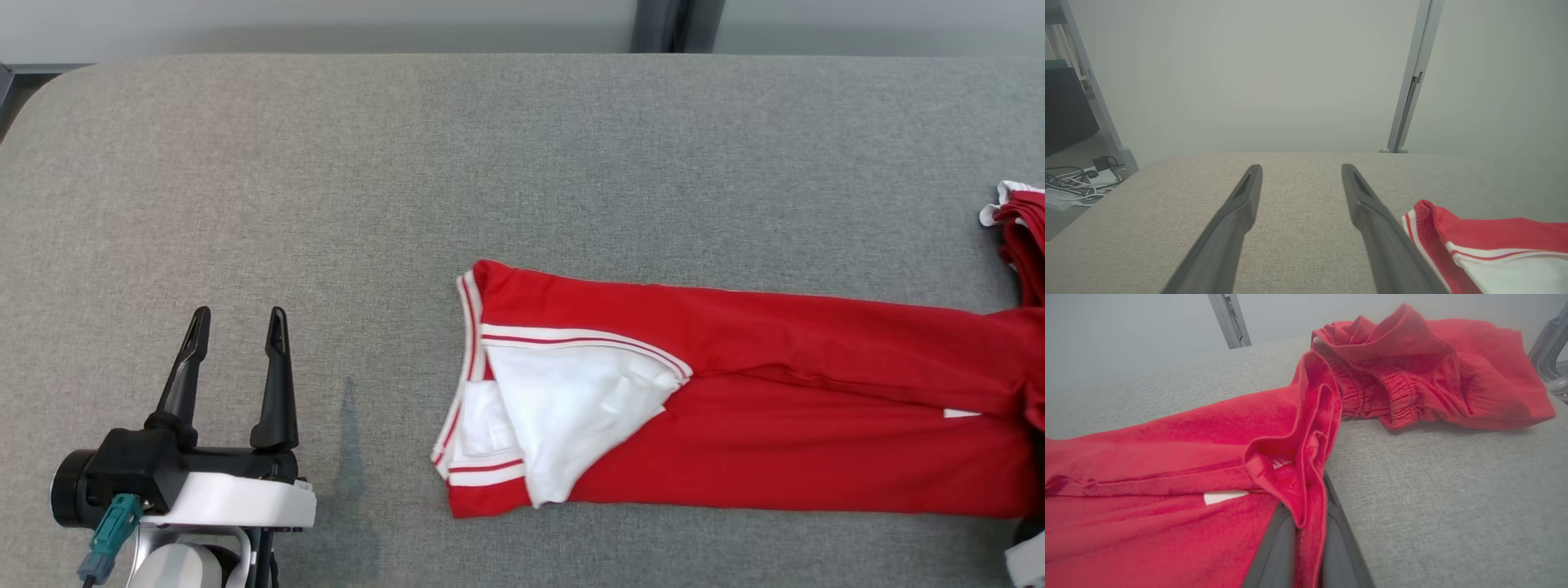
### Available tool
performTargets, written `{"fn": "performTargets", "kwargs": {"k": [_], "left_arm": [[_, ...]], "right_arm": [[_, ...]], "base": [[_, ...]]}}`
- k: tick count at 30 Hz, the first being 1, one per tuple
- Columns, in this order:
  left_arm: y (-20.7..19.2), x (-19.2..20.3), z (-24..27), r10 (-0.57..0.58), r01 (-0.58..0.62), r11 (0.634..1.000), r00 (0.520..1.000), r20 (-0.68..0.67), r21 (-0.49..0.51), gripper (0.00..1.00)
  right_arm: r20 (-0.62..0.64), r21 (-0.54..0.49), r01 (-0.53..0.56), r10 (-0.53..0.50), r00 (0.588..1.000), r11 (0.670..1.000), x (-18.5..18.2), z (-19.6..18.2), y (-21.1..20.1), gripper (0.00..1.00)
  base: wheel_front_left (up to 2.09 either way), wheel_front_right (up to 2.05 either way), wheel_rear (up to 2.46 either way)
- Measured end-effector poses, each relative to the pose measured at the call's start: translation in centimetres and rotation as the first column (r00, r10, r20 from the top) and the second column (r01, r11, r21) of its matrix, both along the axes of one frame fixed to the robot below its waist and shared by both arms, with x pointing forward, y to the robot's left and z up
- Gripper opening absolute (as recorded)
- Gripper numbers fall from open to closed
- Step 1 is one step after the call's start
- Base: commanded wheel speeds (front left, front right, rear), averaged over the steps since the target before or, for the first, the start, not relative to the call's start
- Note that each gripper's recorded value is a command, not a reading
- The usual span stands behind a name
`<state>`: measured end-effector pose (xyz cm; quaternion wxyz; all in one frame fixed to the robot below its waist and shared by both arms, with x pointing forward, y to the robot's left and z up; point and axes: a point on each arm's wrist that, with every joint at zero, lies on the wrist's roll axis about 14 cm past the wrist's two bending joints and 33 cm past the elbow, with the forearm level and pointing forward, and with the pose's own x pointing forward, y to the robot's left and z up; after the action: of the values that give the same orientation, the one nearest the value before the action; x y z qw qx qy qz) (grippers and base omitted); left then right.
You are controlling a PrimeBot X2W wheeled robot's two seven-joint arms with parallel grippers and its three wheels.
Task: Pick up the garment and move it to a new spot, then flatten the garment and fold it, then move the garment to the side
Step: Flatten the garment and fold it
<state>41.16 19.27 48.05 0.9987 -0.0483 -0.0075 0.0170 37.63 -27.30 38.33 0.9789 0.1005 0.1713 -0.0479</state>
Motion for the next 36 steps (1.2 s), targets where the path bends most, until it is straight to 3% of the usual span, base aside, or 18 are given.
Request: {"fn": "performTargets", "kwargs": {"k": [6, 11, 15, 20, 26, 33, 36], "left_arm": [[-0.2, 0.0, 0.2, -0.001, 0.002, 1.000, 1.000, 0.005, -0.005, 1.00], [-0.2, -0.1, 0.4, -0.001, 0.002, 1.000, 1.000, 0.010, -0.007, 1.00], [-0.2, -0.5, 0.5, -0.001, 0.001, 1.000, 1.000, 0.010, -0.006, 1.00], [-0.2, -0.8, 0.9, -0.001, 0.001, 1.000, 1.000, 0.018, -0.007, 1.00], [0.2, -1.7, 1.4, 0.013, -0.012, 1.000, 0.999, 0.031, -0.012, 1.00], [1.0, -2.5, 1.4, 0.040, -0.039, 0.999, 0.999, 0.026, -0.015, 1.00], [1.1, -2.7, 1.1, 0.044, -0.044, 0.999, 0.999, 0.016, -0.013, 1.00]], "right_arm": [[0.043, -0.029, -0.021, 0.022, 0.999, 0.999, 0.5, 1.9, -0.3, 0.00], [0.147, -0.025, -0.124, 0.126, 0.981, 0.992, 2.3, 5.4, 3.3, 0.00], [0.225, -0.029, -0.247, 0.247, 0.942, 0.969, 3.4, 8.9, 7.7, 0.00], [0.305, 0.001, -0.419, 0.398, 0.865, 0.908, 3.9, 12.6, 14.9, 0.00], [0.350, 0.106, -0.601, 0.536, 0.768, 0.792, 2.2, 14.2, 23.7, 0.00], [0.335, 0.222, -0.691, 0.612, 0.716, 0.688, 0.8, 12.7, 29.8, 0.00], [0.319, 0.252, -0.697, 0.622, 0.715, 0.671, 1.0, 11.4, 31.1, 0.00]], "base": [[0.00, 0.00, 0.00], [0.00, 0.00, 0.00], [0.00, 0.00, 0.00], [0.00, 0.00, 0.00], [0.00, 0.00, 0.00], [0.00, 0.00, 0.00], [0.00, 0.00, 0.00]]}}
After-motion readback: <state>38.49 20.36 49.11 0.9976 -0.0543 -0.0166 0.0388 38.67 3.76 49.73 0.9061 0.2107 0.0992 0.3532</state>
